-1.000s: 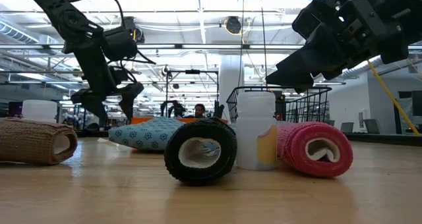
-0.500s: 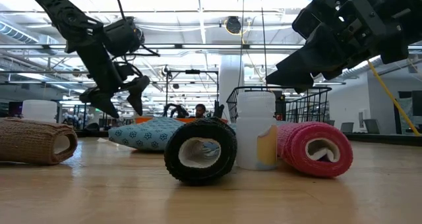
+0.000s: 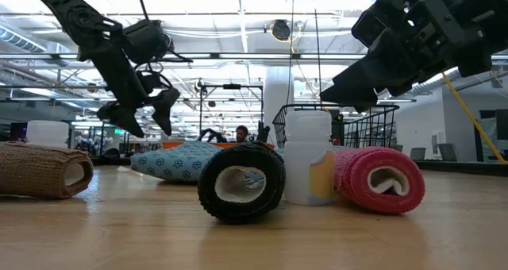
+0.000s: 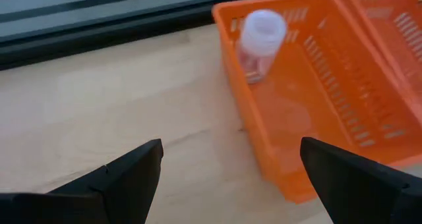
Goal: Pick & Place Medicine items
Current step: Put the right transparent pill bottle into the left orange basket
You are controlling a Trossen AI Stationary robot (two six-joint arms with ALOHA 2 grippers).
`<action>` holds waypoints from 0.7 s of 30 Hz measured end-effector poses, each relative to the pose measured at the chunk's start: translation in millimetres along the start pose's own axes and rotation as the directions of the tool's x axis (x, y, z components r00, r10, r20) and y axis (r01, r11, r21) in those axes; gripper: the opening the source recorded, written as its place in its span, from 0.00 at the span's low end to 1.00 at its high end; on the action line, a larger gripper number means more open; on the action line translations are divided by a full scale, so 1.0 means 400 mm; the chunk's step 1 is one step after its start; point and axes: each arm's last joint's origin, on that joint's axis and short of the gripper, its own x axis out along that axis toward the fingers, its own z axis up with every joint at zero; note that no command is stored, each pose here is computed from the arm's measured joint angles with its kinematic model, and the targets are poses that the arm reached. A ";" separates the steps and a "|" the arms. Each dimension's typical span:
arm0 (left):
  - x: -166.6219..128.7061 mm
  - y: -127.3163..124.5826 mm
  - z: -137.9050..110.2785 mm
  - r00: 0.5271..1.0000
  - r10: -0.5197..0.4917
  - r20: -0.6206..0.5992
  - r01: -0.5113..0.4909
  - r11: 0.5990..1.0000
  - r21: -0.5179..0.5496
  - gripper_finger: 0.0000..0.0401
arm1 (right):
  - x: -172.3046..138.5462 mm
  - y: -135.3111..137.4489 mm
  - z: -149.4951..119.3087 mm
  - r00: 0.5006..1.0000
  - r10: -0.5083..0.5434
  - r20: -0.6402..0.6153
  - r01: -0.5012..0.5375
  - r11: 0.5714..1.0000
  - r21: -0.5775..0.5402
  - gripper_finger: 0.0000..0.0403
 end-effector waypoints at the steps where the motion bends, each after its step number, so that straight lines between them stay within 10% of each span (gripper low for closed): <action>1: -0.001 0.002 0.000 1.000 0.015 0.006 -0.015 1.000 -0.005 0.92 | 0.000 0.000 0.000 1.000 0.000 0.000 0.000 1.000 0.000 0.42; 12: 0.049 0.009 -0.031 0.986 0.163 -0.026 -0.164 0.985 -0.050 0.92 | 0.000 0.000 0.000 1.000 0.000 -0.001 0.000 1.000 -0.003 0.42; 21: 0.097 -0.014 -0.038 0.995 0.094 -0.014 -0.095 0.993 -0.069 0.92 | 0.000 0.000 0.000 1.000 0.000 -0.001 0.000 1.000 -0.003 0.42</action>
